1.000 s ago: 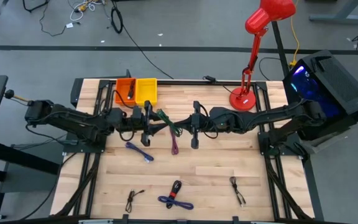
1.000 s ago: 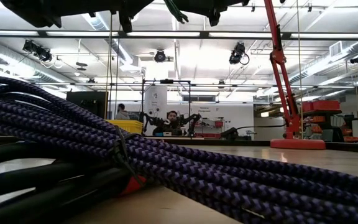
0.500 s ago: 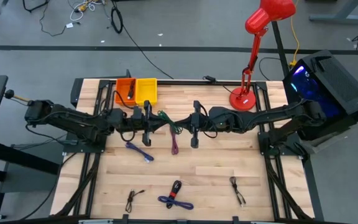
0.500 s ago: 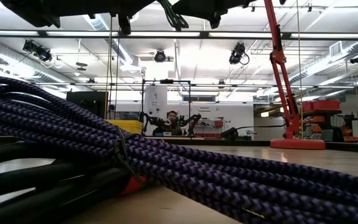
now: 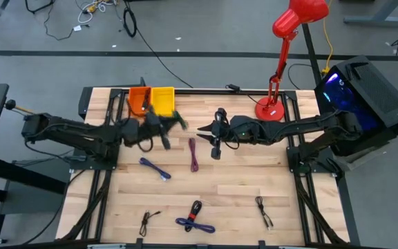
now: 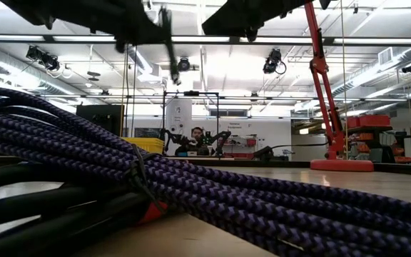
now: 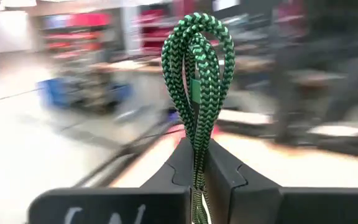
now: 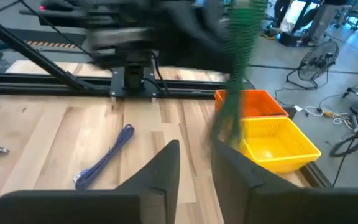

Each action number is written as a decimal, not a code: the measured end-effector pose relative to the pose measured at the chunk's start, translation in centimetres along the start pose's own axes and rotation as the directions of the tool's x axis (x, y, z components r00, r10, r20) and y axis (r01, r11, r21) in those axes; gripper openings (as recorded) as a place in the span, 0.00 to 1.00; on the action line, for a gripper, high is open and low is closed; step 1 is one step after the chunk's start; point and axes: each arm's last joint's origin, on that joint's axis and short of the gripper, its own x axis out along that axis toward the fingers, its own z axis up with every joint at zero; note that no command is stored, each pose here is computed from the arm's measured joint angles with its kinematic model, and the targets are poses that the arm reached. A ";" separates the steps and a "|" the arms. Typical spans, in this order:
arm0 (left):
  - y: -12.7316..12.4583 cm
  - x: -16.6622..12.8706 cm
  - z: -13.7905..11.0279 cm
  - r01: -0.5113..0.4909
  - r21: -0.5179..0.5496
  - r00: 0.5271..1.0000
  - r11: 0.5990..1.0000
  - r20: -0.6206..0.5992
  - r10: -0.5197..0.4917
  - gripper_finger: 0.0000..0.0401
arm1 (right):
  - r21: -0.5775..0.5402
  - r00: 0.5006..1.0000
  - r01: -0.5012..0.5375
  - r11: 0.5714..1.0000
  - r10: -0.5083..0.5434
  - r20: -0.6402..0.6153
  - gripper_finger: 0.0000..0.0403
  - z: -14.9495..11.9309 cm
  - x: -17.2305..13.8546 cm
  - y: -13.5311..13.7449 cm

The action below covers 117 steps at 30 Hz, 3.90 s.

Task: Pick & Place USB Port
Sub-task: Put the black and green USB cable into the yellow bin, then put the black and blue USB cable into the yellow bin

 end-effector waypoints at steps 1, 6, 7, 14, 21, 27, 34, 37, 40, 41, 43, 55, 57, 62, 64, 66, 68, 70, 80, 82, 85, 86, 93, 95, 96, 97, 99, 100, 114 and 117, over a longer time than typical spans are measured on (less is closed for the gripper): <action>0.9 0.1 -0.1 -0.073 0.012 0.997 0.997 -0.025 0.073 0.05 | 0.008 1.000 0.000 1.000 0.000 -0.001 0.25 0.0 0.0 0.0; 5.2 0.8 -0.6 -0.231 -0.012 0.967 0.973 -0.116 0.228 0.05 | 0.020 1.000 -0.023 1.000 0.024 -0.011 0.28 -0.1 0.0 0.2; 6.0 0.9 -0.8 -0.243 -0.013 0.962 0.970 -0.129 0.240 0.05 | 0.020 1.000 -0.028 0.999 0.028 -0.008 0.28 -0.1 0.0 0.2; 11.1 2.0 -2.3 -0.368 -0.026 0.907 0.930 -0.230 0.352 0.04 | 0.039 0.997 -0.079 0.996 0.079 -0.001 0.27 0.0 -0.1 0.5; 13.7 2.4 -3.7 -0.447 -0.029 0.854 0.894 -0.310 0.417 0.04 | 0.018 0.995 -0.100 0.995 0.100 0.002 0.25 0.0 -0.1 0.9; 14.7 3.0 -4.9 -0.476 -0.015 0.821 0.879 -0.365 0.439 0.04 | 0.016 0.995 -0.100 0.995 0.100 0.004 0.25 -0.2 0.3 1.0; 14.9 4.0 -7.0 -0.482 0.013 0.783 0.876 -0.441 0.438 0.04 | 0.013 0.994 -0.110 0.994 0.110 -0.018 0.25 -1.3 1.8 1.5; 15.0 4.6 -7.6 -0.489 0.008 0.768 0.872 -0.470 0.435 0.04 | -0.010 0.993 -0.111 0.994 0.111 -0.028 0.25 -1.7 2.2 1.6; 15.1 5.4 -7.6 -0.485 0.011 0.764 0.875 -0.482 0.429 0.04 | -0.013 0.994 -0.108 0.994 0.108 -0.001 0.25 -1.3 2.1 1.5; 15.1 5.8 -7.6 -0.477 0.006 0.768 0.879 -0.484 0.420 0.04 | -0.015 0.994 -0.109 0.994 0.109 0.001 0.25 -1.3 2.1 1.5; 15.2 6.4 -7.6 -0.474 0.005 0.762 0.880 -0.498 0.414 0.04 | -0.020 0.994 -0.107 0.994 0.107 0.009 0.25 -1.2 2.0 1.5; 15.7 8.7 -8.0 -0.521 0.064 0.643 0.851 -0.627 0.441 0.05 | -0.035 0.994 -0.106 0.994 0.105 -0.012 0.25 -1.4 2.0 1.5; 15.7 8.7 -8.0 -0.503 0.033 0.655 0.863 -0.636 0.407 0.06 | -0.035 0.994 -0.106 0.994 0.105 -0.013 0.25 -1.4 2.0 1.5; 15.7 8.7 -8.0 -0.491 0.013 0.662 0.871 -0.644 0.383 0.04 | -0.039 0.994 -0.105 0.994 0.104 -0.018 0.25 -1.4 2.0 1.4; 15.7 8.7 -8.0 -0.497 0.005 0.663 0.868 -0.644 0.383 0.06 | -0.039 0.994 -0.105 0.994 0.104 -0.021 0.25 -1.5 2.0 1.4; 15.7 8.7 -8.0 -0.490 -0.004 0.666 0.872 -0.646 0.371 0.10 | -0.039 0.994 -0.105 0.994 0.104 -0.023 0.25 -1.5 2.0 1.4; 15.6 8.7 -8.1 -0.477 -0.015 0.671 0.879 -0.652 0.353 0.16 | -0.039 0.994 -0.105 0.994 0.104 -0.024 0.25 -1.5 2.0 1.4; 15.6 8.7 -8.1 -0.472 -0.023 0.674 0.881 -0.653 0.344 0.21 | -0.039 0.994 -0.105 0.994 0.104 -0.024 0.25 -1.5 2.0 1.4; 15.6 8.7 -8.1 -0.480 -0.039 0.678 0.877 -0.651 0.342 0.33 | -0.041 0.994 -0.106 0.993 0.105 -0.039 0.25 -1.6 2.0 1.4; 15.5 8.7 -8.1 -0.466 -0.056 0.688 0.883 -0.651 0.322 0.33 | -0.035 0.993 -0.108 0.994 0.106 -0.051 0.25 -1.8 2.0 1.4; 15.3 8.8 -8.1 -0.427 -0.094 0.707 0.899 -0.655 0.267 0.33 | -0.001 0.990 -0.110 0.994 0.109 -0.092 0.25 -2.2 2.0 1.4; 15.1 8.8 -8.0 -0.404 -0.115 0.717 0.908 -0.656 0.236 0.33 | 0.005 0.987 -0.114 0.993 0.114 -0.116 0.25 -2.4 1.9 1.5; 11.8 9.1 -7.0 -0.044 -0.247 0.785 0.968 -0.607 -0.120 0.33 | 0.065 0.963 -0.122 0.990 0.134 -0.235 0.25 -5.4 1.6 2.3; 10.3 8.9 -7.0 0.076 -0.271 0.757 0.960 -0.611 -0.232 0.33 | 0.090 0.957 -0.117 0.989 0.136 -0.255 0.25 -6.4 1.5 2.4; 9.6 8.7 -6.9 0.134 -0.283 0.735 0.950 -0.614 -0.287 0.33 | 0.103 0.956 -0.112 0.988 0.136 -0.259 0.25 -6.9 1.5 2.5; 8.8 8.4 -6.9 0.194 -0.290 0.707 0.937 -0.621 -0.338 0.33 | 0.114 0.955 -0.108 0.988 0.135 -0.263 0.25 -7.4 1.4 2.5; 7.1 7.6 -7.2 0.285 -0.298 0.625 0.911 -0.663 -0.412 0.33 | 0.130 0.955 -0.102 0.986 0.134 -0.265 0.25 -8.3 1.3 2.5; 6.2 7.0 -7.4 0.314 -0.300 0.578 0.901 -0.693 -0.431 0.33 | 0.134 0.958 -0.102 0.986 0.133 -0.253 0.25 -8.5 1.3 2.5; -3.2 0.2 -8.7 0.526 -0.326 0.126 0.786 -0.884 -0.451 0.33 | 0.151 0.985 -0.078 0.985 0.100 -0.138 0.25 -8.3 1.7 1.4; -4.4 -0.8 -8.5 0.586 -0.265 0.104 0.765 -0.913 -0.396 0.32 | 0.157 0.987 -0.080 0.984 0.100 -0.129 0.25 -8.2 1.7 1.4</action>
